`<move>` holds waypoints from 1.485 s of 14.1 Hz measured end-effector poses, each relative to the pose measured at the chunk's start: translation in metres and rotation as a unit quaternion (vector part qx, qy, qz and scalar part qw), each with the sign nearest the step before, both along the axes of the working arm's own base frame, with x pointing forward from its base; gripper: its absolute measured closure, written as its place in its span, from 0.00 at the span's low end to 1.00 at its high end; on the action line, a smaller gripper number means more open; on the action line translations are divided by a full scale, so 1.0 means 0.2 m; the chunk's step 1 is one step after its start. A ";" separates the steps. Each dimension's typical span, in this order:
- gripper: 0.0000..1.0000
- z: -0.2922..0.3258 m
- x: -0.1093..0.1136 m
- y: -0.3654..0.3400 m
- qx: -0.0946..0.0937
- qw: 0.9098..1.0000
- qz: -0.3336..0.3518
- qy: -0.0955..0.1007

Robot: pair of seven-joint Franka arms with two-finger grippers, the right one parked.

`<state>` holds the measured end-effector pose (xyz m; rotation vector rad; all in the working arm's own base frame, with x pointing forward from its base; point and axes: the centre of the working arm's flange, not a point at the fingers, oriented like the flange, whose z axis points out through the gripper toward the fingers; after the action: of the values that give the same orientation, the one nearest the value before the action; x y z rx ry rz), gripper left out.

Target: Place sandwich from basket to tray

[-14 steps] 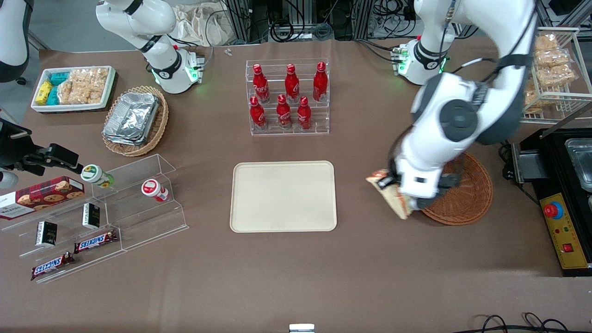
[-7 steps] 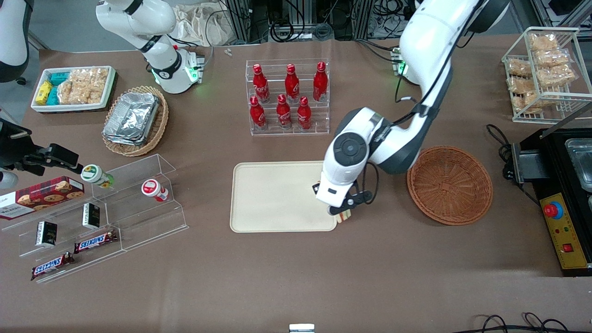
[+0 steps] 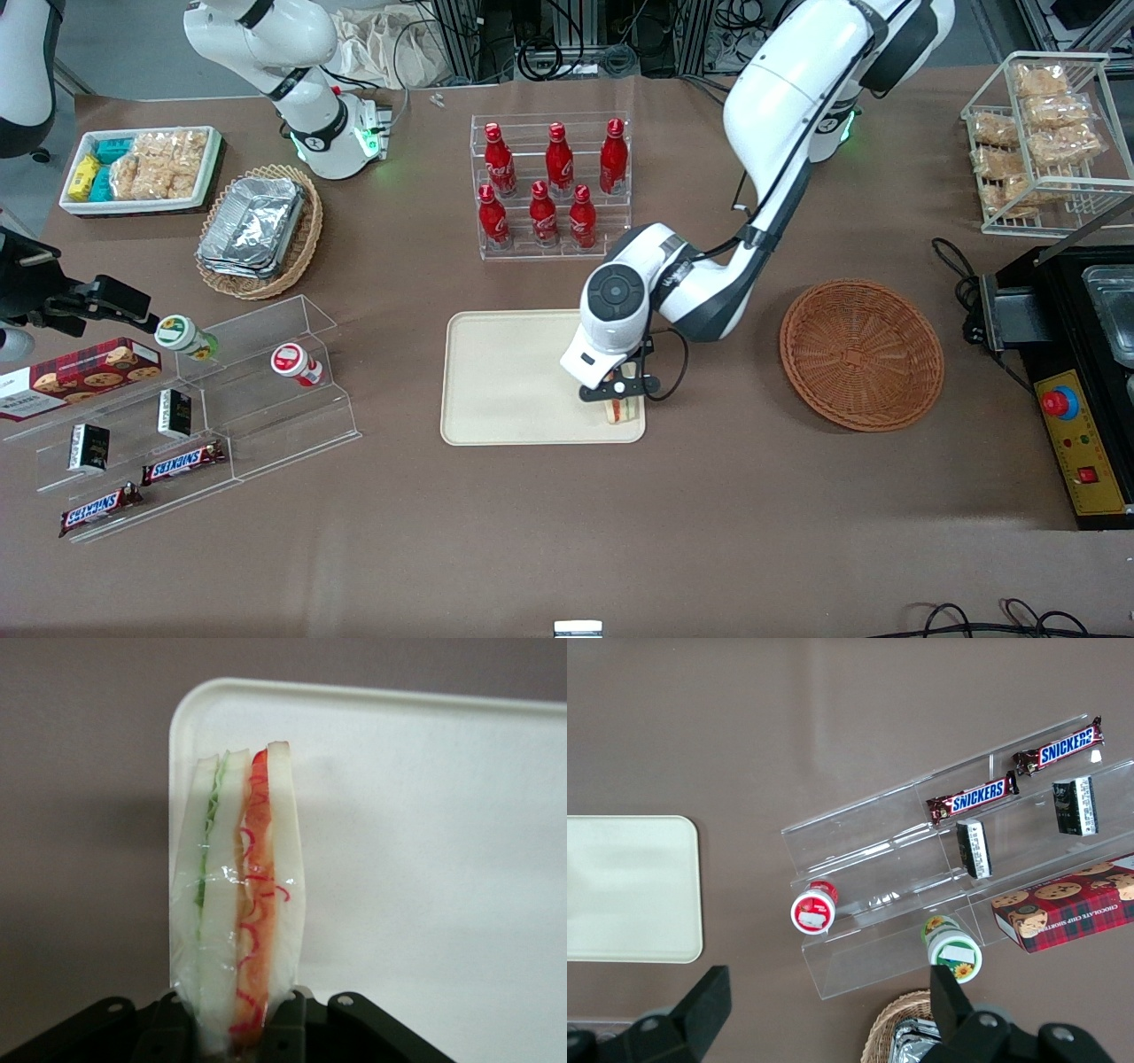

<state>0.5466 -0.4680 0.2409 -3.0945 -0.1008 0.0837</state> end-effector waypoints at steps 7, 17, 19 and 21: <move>0.65 -0.09 -0.02 -0.01 0.022 0.999 -0.035 -0.004; 0.00 0.61 0.26 0.27 -0.003 0.995 0.064 -0.076; 0.00 0.81 0.35 0.50 0.004 0.992 0.099 -0.081; 0.00 0.94 0.41 0.69 0.013 0.989 0.128 -0.079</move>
<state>0.6283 -0.3291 0.4286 -3.0389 -0.5002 -0.1540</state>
